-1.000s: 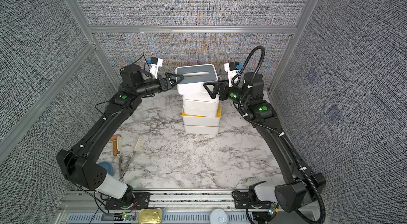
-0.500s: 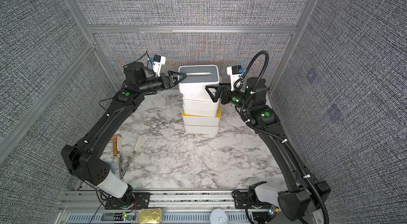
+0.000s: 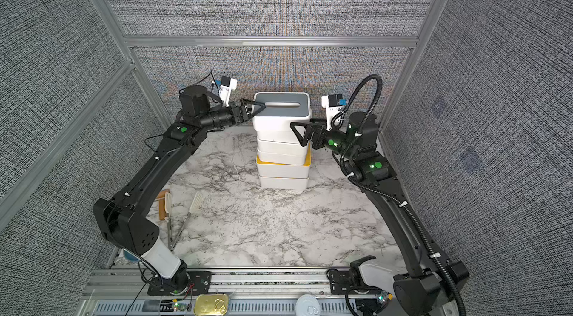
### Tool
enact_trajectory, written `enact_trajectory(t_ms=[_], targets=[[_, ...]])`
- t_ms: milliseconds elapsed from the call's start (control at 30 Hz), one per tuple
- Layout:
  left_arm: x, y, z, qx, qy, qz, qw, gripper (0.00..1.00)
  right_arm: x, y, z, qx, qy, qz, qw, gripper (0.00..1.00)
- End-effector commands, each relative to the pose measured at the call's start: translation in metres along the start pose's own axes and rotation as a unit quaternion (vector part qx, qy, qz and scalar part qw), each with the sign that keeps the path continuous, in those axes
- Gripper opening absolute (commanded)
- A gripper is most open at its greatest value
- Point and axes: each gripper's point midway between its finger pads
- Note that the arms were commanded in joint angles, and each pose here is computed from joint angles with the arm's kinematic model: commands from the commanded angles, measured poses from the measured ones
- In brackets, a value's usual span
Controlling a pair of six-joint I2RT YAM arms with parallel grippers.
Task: Stack the tissue boxes
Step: Place the tissue box at the tissue box.
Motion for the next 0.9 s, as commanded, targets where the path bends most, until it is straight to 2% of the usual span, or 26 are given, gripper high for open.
enact_trajectory(t_ms=[0,133,233,400,867], targets=[[-0.004,-0.005,-0.009,-0.018,-0.013,0.02,1.0,0.99,-0.008,-0.001,-0.002,0.008,-0.017,-0.01,1.0,0.99],[-0.007,-0.017,-0.033,-0.047,-0.045,0.044,0.997,0.99,-0.013,-0.007,-0.003,0.028,-0.021,-0.013,0.999,0.99],[0.0,-0.023,-0.043,-0.043,-0.046,0.051,0.997,0.99,-0.015,-0.012,0.0,0.04,-0.016,-0.015,0.999,0.99],[0.014,-0.023,-0.036,-0.009,-0.017,0.036,0.999,0.99,-0.012,-0.016,0.011,0.034,-0.008,-0.007,0.999,0.99],[0.012,-0.018,-0.013,0.025,-0.006,0.034,0.999,0.99,-0.006,-0.018,0.019,0.025,0.001,-0.005,1.0,0.99]])
Point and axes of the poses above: each gripper's point midway between its finger pads, its own z axis out along the fingers, its own y axis along the line the jaws close on, x = y × z, and after that the axes turned 7 degrees about -z, right-handed
